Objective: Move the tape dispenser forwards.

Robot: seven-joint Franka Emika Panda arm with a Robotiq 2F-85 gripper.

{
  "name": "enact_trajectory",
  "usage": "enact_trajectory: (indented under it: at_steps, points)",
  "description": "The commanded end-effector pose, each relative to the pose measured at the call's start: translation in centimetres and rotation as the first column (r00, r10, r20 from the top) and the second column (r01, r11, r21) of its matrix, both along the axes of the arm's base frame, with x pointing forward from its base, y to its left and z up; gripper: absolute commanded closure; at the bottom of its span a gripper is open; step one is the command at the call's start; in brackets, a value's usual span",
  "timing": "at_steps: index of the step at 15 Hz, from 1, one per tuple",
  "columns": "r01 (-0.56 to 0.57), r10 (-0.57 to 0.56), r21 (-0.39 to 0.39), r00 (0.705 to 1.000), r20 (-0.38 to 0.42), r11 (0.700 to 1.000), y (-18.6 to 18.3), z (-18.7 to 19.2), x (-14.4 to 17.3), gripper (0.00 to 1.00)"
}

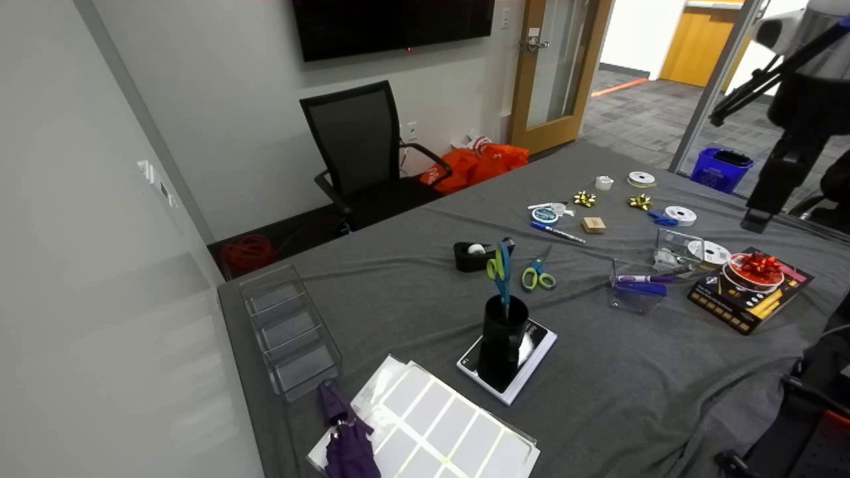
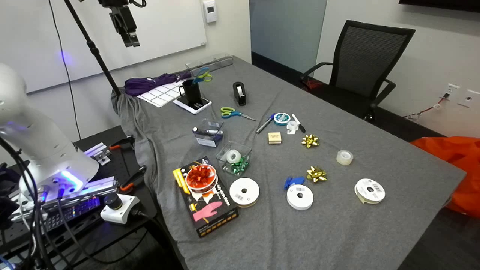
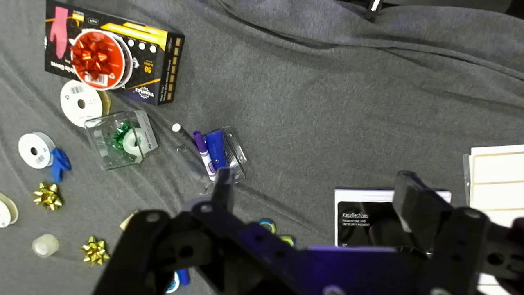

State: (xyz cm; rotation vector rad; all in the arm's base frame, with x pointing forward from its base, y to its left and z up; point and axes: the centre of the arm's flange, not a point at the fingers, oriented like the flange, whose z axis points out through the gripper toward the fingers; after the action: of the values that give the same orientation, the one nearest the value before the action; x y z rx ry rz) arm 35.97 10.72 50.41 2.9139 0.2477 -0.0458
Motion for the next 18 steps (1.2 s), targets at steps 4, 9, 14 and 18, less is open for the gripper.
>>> enact_trajectory:
  at_steps: [4,9,14,18]
  points:
    - [-0.184,0.181,0.093,0.983,0.039,0.978,-1.8,0.1,7.7,0.00]
    - [-0.237,0.219,0.101,0.961,0.167,0.966,-4.5,-1.6,13.8,0.00]
    - [-0.204,0.179,0.119,0.965,0.189,0.972,-4.7,-2.7,13.6,0.00]
    - [-0.208,0.181,0.117,0.962,0.202,0.971,-4.5,-1.9,13.4,0.00]
